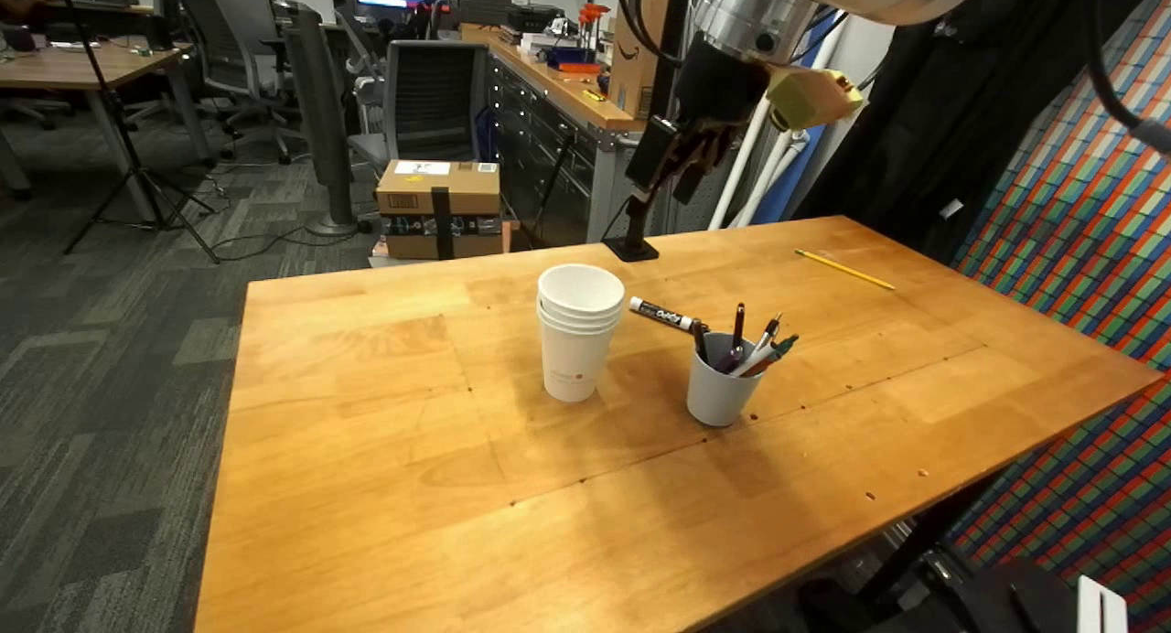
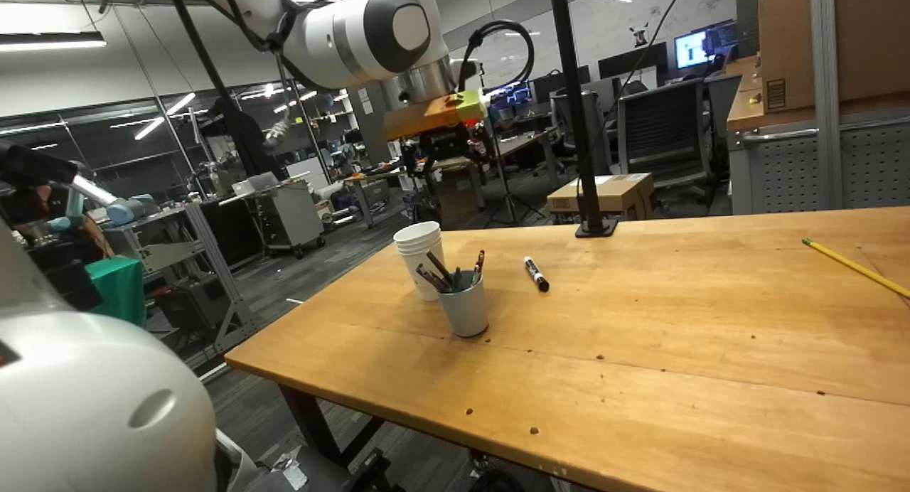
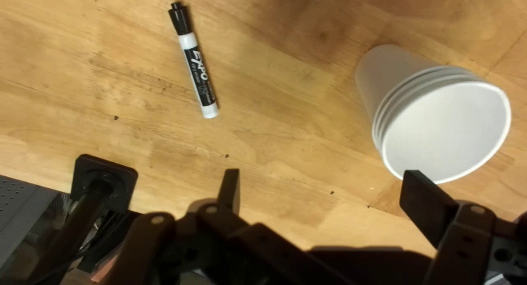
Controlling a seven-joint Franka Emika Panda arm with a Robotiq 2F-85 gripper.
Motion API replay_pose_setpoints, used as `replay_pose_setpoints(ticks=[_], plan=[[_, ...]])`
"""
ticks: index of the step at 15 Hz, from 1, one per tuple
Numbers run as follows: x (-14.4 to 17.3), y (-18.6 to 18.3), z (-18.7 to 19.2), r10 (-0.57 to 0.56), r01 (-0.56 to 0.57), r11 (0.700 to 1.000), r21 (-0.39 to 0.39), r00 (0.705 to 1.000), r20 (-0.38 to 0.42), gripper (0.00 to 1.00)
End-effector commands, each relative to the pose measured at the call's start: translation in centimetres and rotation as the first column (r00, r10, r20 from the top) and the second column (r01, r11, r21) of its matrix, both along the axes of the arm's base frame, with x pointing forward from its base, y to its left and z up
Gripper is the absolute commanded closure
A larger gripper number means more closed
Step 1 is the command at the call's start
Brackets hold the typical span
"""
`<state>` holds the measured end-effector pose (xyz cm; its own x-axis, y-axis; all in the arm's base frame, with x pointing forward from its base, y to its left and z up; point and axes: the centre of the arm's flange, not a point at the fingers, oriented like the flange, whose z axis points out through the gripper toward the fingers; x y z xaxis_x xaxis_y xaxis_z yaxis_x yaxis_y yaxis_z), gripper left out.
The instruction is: Stack the white cups together, place the black marker inside the topmost cup on the stacked cups
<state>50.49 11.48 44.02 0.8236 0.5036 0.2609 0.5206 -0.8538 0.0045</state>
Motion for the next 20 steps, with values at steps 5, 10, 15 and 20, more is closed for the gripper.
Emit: replay_pose_setpoints(ticks=[5, 10, 15, 20], plan=[[4.2, -5.4, 0.0, 0.089, -0.087, 0.993, 0.076, 0.996, -0.011, 0.0], [5.3, -8.4, -0.9, 0.183, -0.172, 0.975, 0.137, 0.981, -0.067, 0.0], [4.5, -10.2, -1.7, 0.245, -0.231, 0.962, 0.143, 0.965, -0.09, 0.0], [2.9, -9.5, -2.0, 0.295, -0.287, 0.95, 0.119, 0.954, -0.055, 0.0]])
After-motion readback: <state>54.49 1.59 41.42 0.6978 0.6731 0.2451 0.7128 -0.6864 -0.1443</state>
